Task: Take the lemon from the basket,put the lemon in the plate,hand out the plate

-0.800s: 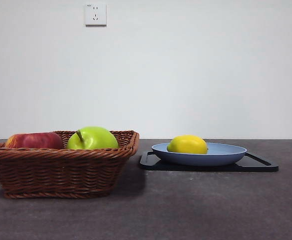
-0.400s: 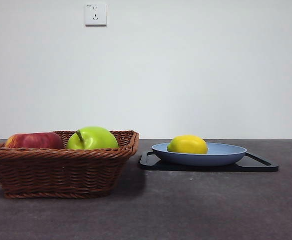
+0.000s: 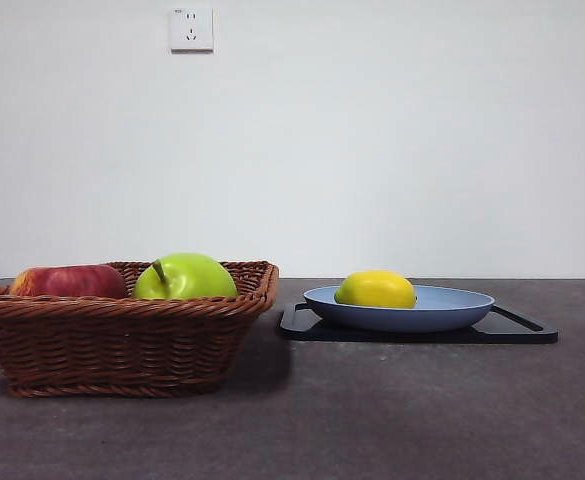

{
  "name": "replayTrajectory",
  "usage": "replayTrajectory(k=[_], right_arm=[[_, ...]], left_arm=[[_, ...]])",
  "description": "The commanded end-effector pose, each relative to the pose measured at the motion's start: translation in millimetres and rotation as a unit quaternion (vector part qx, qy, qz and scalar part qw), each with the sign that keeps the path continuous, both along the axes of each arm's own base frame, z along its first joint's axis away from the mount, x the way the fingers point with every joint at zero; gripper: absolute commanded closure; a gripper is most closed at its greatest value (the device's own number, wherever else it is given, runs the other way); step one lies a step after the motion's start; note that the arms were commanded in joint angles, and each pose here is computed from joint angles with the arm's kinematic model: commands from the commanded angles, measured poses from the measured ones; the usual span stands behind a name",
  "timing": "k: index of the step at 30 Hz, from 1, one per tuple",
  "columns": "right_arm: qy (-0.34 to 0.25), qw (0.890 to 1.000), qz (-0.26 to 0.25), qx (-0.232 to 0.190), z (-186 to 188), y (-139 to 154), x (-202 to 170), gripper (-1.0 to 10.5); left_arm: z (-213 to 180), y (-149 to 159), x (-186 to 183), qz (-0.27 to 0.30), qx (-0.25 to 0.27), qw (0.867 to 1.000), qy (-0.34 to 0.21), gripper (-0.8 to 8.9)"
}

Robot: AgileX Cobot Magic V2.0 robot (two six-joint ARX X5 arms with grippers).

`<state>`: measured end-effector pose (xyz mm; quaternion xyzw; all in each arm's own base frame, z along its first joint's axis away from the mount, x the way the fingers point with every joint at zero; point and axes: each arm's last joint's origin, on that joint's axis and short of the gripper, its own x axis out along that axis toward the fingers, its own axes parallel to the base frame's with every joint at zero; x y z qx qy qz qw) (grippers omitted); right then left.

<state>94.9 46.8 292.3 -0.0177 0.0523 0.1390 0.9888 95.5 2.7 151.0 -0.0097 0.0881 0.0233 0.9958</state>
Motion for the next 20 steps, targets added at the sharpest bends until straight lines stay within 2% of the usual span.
replayTrajectory(k=[1,4,6,15,20], right_arm=[[-0.011,0.999,-0.004,-0.038,1.2,-1.7,-2.7,9.4],[-0.013,0.998,-0.018,-0.058,-8.2,-7.8,-6.2,9.4],[-0.013,0.998,-0.030,-0.056,-21.2,-12.8,-7.1,9.4],[-0.002,1.000,-0.020,-0.013,-100.9,-31.5,0.8,9.4],[0.023,0.998,-0.052,0.004,-126.4,-37.8,3.0,9.4]], left_arm=[[-2.0,0.4,0.2,0.002,-0.003,1.000,0.002,8.05],[-2.0,0.4,0.2,0.002,-0.003,1.000,0.002,8.05],[-2.0,0.4,0.2,0.002,-0.003,1.000,0.002,8.05],[-2.0,0.4,0.2,0.002,-0.003,1.000,0.002,8.05],[-2.0,0.4,0.2,0.002,-0.003,1.000,0.002,8.05]])
